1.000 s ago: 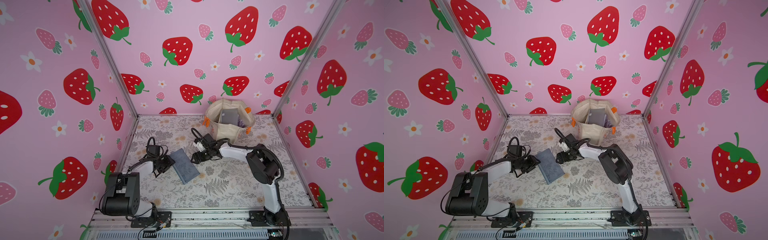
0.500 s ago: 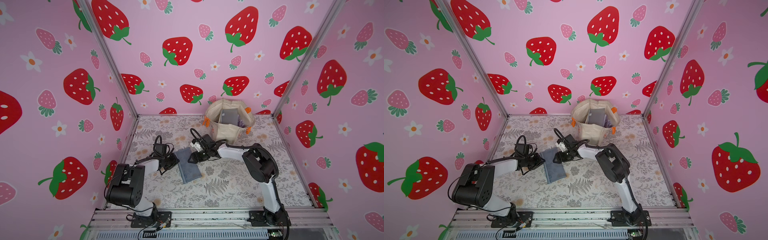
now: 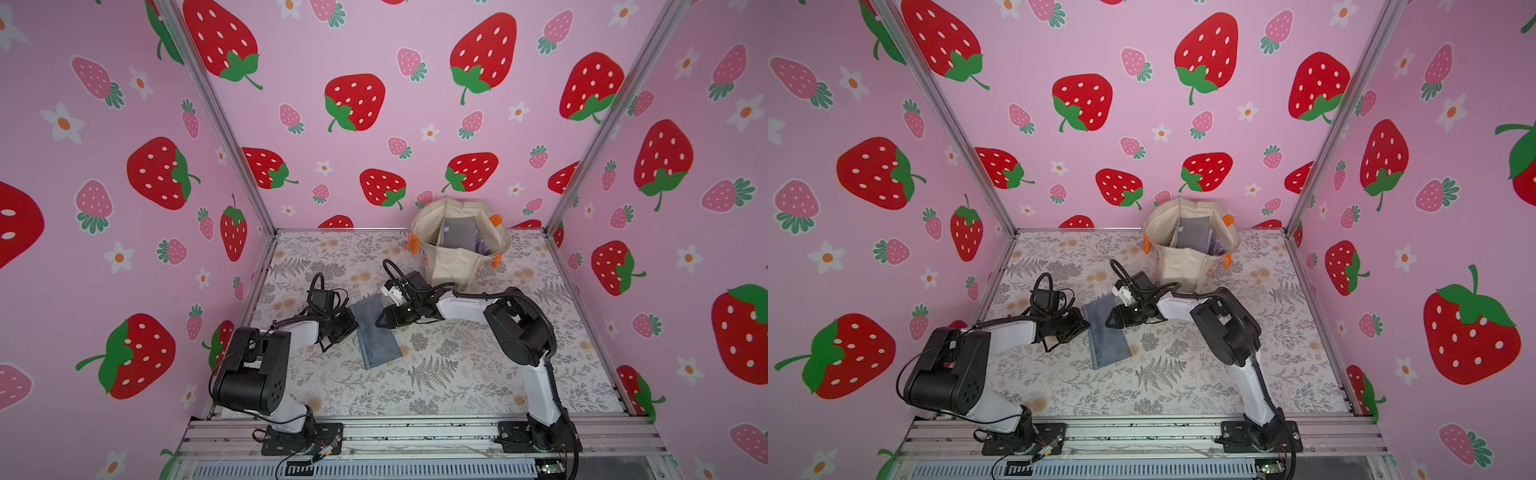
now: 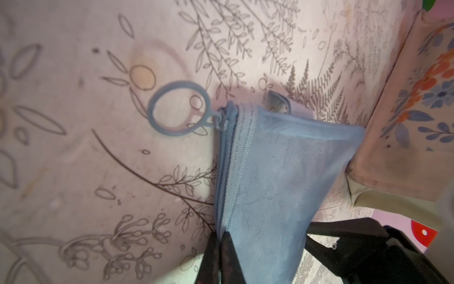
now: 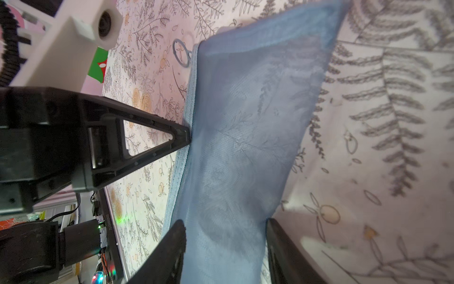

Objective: Put the pencil pouch into the canvas bag
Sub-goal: Pick up the pencil pouch from the center of the board.

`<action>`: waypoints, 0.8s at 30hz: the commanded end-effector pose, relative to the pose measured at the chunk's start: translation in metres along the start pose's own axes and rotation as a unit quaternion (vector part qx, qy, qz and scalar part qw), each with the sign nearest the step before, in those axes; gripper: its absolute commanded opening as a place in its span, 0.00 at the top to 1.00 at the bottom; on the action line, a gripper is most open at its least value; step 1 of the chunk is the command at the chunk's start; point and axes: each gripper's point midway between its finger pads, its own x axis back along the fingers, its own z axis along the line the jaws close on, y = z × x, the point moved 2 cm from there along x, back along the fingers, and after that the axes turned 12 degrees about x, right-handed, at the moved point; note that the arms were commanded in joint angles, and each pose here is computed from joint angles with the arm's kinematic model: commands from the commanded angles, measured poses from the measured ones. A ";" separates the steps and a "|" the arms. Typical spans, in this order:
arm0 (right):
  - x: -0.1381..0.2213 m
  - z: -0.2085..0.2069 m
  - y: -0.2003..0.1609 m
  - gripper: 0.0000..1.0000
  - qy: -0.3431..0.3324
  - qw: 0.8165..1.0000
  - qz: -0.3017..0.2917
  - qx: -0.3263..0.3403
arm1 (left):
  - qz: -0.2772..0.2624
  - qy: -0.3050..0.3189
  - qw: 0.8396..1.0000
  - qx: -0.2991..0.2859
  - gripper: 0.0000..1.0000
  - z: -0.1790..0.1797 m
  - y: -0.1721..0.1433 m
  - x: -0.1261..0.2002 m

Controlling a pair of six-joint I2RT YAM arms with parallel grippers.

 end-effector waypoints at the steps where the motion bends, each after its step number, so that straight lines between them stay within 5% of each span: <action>1: 0.014 0.012 0.007 0.45 -0.001 1.000 -0.015 0.010 | 0.014 0.010 1.000 0.002 1.00 0.007 -0.011 0.003; 13: 0.100 0.040 0.023 0.16 -0.011 0.996 -0.086 0.012 | -0.054 -0.093 0.989 -0.097 1.00 -0.065 -0.008 0.091; 24: 0.178 0.098 0.066 0.08 0.061 0.979 -0.188 0.039 | -0.066 -0.274 0.939 -0.196 1.00 -0.147 -0.038 0.186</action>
